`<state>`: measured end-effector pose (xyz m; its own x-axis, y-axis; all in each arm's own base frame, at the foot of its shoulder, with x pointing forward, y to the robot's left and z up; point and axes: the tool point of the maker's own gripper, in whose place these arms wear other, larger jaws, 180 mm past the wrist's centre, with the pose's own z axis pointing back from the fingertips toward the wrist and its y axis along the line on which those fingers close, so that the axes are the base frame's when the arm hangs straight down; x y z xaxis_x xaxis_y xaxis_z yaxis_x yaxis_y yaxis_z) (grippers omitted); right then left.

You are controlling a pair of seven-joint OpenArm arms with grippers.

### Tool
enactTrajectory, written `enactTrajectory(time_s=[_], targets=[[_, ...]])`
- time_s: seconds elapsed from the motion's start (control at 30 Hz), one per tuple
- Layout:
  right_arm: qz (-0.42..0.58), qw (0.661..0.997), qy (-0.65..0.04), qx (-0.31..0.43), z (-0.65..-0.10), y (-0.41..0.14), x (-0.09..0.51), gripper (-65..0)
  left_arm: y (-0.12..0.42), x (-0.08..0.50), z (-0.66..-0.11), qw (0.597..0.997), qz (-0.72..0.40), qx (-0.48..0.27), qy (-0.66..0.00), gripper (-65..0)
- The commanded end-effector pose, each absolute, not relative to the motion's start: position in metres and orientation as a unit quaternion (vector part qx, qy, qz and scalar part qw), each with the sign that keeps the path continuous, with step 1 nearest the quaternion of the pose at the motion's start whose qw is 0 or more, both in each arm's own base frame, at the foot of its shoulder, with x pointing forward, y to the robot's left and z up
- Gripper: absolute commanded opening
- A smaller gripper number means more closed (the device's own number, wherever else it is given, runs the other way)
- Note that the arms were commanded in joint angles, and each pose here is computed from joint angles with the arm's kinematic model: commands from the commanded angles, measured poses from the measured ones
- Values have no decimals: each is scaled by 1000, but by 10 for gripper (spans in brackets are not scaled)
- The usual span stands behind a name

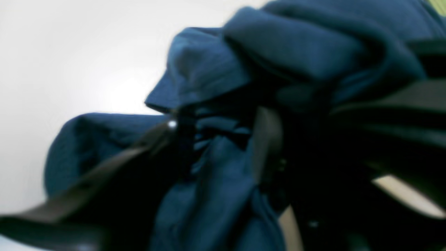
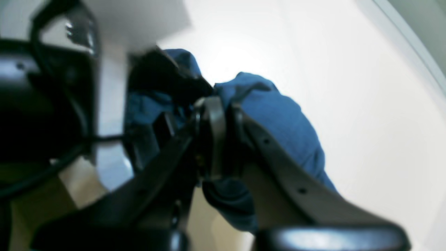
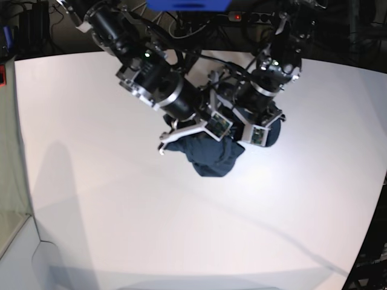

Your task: Layout the t-shirt on the table in an organized manner, then fold the t-shirt properly

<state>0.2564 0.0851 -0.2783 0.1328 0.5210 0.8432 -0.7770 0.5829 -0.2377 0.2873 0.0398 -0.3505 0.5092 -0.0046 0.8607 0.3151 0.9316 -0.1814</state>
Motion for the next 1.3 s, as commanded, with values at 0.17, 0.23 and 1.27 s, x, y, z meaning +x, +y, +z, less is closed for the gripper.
enactTrajectory(time_s=[0.17,0.23,1.27], targets=[[437,714,-516,183,-257,105,246,-650,33,308,-334,834,-98,-169,-517,-646],[441,715,-513,178,-261,101,246,-650,33,308,-330,831,-97,-169,-521,-648],[434,736,-512,94,-273,38,283,-650,155,287,-294,821,76,-162,-542,-645]])
